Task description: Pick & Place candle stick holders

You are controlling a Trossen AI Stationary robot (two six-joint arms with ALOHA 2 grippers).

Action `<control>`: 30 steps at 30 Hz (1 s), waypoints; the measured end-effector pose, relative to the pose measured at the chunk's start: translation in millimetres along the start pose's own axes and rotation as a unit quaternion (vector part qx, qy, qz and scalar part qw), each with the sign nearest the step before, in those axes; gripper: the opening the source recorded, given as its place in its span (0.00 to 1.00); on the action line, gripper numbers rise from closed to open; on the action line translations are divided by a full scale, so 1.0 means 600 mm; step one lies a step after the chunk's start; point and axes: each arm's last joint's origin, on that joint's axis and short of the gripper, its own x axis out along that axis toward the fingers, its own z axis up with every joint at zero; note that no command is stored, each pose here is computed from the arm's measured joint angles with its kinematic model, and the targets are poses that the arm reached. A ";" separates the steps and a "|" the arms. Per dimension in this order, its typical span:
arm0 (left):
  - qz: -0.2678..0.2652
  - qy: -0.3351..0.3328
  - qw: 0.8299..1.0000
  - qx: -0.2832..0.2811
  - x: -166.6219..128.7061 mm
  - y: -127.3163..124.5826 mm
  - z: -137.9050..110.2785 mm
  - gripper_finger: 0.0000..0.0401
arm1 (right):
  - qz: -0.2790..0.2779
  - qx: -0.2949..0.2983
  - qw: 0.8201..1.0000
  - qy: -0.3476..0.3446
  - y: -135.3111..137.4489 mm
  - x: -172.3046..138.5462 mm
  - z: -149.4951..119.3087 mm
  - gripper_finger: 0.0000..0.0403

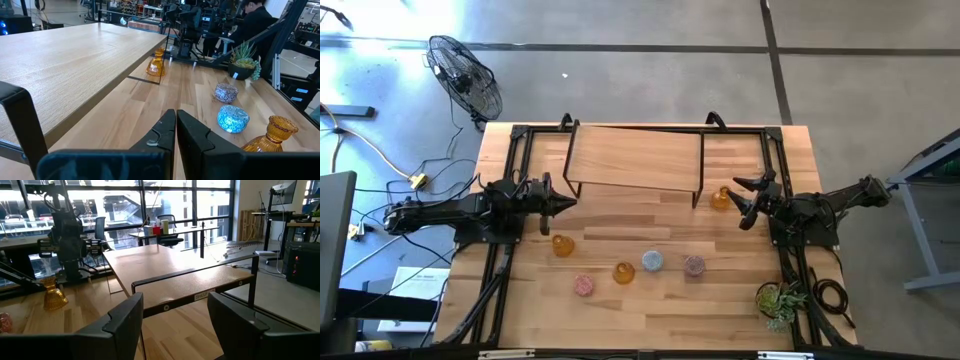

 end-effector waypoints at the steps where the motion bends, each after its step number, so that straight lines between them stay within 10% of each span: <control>1: 0.000 0.000 1.000 0.000 0.000 0.000 0.000 0.03 | 0.000 0.000 1.000 0.000 0.000 0.000 0.000 0.54; 30: 0.029 -0.007 1.000 -0.004 0.000 0.003 0.001 0.03 | -0.006 0.052 0.998 -0.031 -0.001 0.000 0.013 0.54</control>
